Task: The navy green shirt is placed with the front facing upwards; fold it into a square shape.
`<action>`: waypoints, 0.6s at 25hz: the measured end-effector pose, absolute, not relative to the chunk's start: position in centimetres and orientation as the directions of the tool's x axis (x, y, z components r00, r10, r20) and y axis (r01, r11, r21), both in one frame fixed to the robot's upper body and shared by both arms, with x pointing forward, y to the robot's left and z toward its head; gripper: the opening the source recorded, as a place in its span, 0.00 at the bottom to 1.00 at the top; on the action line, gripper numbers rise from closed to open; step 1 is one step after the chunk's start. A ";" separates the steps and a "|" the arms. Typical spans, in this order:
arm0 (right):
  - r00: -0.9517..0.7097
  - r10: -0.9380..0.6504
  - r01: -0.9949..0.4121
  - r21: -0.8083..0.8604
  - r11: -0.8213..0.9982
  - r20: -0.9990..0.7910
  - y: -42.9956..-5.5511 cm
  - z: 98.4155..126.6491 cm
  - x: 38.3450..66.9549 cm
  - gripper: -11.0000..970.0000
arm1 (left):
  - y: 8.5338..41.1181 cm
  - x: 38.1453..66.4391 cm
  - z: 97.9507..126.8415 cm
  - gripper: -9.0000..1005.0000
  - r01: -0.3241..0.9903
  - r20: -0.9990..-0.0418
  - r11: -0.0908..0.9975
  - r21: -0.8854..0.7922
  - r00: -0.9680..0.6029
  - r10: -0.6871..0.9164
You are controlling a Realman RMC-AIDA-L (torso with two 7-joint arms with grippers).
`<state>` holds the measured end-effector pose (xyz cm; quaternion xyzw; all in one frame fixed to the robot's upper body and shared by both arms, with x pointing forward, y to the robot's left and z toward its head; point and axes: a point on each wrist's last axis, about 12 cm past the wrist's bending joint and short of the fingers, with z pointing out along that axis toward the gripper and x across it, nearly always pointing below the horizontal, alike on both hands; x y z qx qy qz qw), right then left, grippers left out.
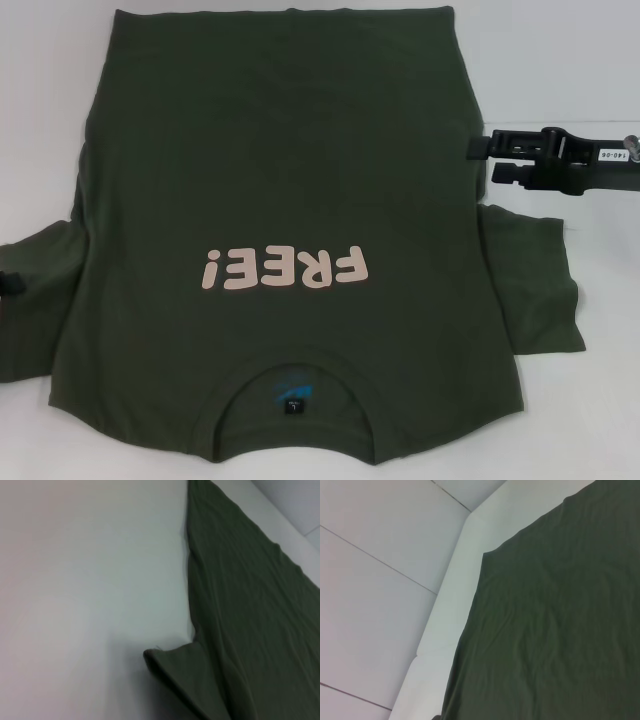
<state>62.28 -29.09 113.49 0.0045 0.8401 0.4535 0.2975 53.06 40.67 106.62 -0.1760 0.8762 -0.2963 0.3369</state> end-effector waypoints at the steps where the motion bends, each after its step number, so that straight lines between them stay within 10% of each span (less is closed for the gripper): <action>1: -0.823 0.278 -0.262 0.765 0.589 -0.496 -29.1 113.5 62.3 0.82 | 40.7 53.2 106.9 0.01 -0.098 -0.495 0.774 -0.625 -0.718 -0.490; 15: -0.822 0.275 -0.267 0.764 0.588 -0.498 -29.0 113.6 62.4 0.82 | 41.1 56.4 111.5 0.01 0.031 -0.618 0.949 -0.313 -0.766 -0.179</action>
